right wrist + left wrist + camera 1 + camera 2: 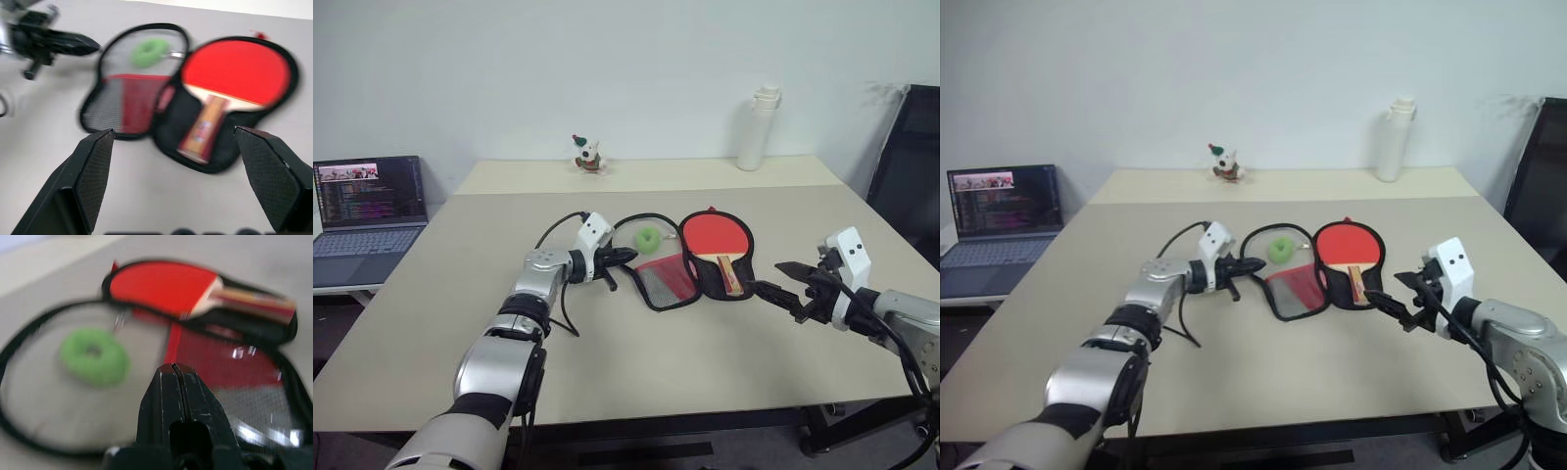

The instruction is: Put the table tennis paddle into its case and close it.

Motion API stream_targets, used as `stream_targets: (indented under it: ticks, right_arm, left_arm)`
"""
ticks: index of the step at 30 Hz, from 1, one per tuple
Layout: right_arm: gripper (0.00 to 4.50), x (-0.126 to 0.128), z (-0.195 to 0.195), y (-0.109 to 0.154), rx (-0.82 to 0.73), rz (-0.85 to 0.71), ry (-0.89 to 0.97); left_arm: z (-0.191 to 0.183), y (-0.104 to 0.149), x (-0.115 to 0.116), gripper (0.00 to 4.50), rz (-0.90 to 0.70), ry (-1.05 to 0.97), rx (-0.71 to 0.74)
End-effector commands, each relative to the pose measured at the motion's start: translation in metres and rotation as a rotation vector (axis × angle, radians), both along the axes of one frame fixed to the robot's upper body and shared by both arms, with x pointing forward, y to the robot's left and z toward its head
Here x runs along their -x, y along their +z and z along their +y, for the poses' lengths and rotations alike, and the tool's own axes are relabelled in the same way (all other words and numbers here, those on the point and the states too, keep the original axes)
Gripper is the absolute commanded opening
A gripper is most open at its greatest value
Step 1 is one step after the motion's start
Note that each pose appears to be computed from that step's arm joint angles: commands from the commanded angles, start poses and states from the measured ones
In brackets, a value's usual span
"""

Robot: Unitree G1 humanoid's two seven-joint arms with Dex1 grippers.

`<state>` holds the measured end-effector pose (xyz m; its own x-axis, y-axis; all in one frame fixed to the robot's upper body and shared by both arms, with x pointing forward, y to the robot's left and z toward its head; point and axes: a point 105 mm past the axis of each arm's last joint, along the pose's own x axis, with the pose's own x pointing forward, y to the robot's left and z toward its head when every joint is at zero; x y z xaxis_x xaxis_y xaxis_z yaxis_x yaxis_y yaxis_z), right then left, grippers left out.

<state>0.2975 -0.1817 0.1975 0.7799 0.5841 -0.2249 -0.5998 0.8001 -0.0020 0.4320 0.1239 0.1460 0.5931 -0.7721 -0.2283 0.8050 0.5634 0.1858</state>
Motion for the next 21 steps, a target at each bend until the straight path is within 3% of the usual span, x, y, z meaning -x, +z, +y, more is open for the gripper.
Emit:
stream_targets:
  ticks: [1, 7, 13, 21]
  right_arm:
    - [4.27, 0.004, 0.009, 0.014, 0.023, -0.055, 0.059]
    - [4.27, 0.001, 0.01, 0.016, 0.028, -0.059, 0.073]
    - [4.27, 0.0, 0.009, 0.015, 0.033, -0.063, 0.065]
    - [4.27, 0.0, 0.008, 0.014, 0.042, -0.062, 0.052]
  left_arm:
    - [0.012, -0.009, 0.006, 0.01, 0.019, -0.016, -0.08]
    - [0.011, -0.021, 0.008, 0.01, 0.048, 0.0, -0.077]
    - [-0.008, -0.024, 0.007, 0.01, 0.049, 0.007, 0.027]
    - [-0.032, -0.032, 0.004, 0.01, 0.072, 0.013, 0.033]
